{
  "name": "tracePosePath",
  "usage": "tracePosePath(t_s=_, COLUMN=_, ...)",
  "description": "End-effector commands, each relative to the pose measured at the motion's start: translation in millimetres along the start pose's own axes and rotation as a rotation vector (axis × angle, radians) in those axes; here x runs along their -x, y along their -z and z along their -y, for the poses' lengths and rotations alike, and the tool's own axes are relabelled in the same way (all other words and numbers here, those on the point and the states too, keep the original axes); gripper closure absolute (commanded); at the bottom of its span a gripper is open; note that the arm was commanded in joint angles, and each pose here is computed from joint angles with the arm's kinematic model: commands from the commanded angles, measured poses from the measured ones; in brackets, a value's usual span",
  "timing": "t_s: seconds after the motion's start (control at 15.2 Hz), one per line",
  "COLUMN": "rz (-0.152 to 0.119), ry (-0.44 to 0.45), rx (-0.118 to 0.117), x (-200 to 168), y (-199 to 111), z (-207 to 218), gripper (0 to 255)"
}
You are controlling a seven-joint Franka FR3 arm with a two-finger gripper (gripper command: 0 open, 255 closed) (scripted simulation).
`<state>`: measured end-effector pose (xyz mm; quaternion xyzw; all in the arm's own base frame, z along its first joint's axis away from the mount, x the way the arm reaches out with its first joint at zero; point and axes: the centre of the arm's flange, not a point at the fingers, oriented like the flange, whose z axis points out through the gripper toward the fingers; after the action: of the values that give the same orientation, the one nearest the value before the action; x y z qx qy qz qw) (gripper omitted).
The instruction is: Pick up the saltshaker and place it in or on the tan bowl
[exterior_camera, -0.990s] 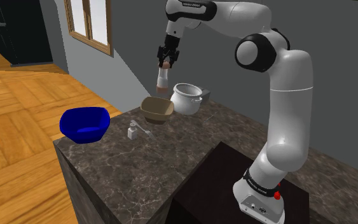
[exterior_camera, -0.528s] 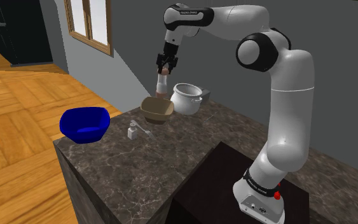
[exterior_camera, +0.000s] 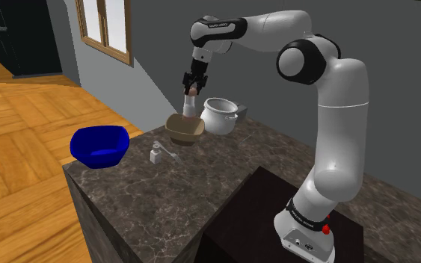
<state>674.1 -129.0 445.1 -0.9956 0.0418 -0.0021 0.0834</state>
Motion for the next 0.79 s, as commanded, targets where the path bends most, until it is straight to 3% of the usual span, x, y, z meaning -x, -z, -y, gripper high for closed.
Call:
tracePosePath(t_s=0.0, rz=-0.001, ry=0.000, rx=0.000, x=-0.1, y=-10.8, z=-1.7, gripper=255)
tracePosePath(t_s=0.59, rz=-0.001, ry=0.000, rx=0.000, x=-0.1, y=-20.0, z=-3.2, gripper=255)
tracePosePath(t_s=0.66, rz=-0.001, ry=0.000, rx=0.000, x=-0.1, y=-20.1, z=-3.2, gripper=0)
tracePosePath(t_s=0.73, rz=-0.001, ry=0.000, rx=0.000, x=-0.1, y=-20.1, z=-3.2, gripper=0)
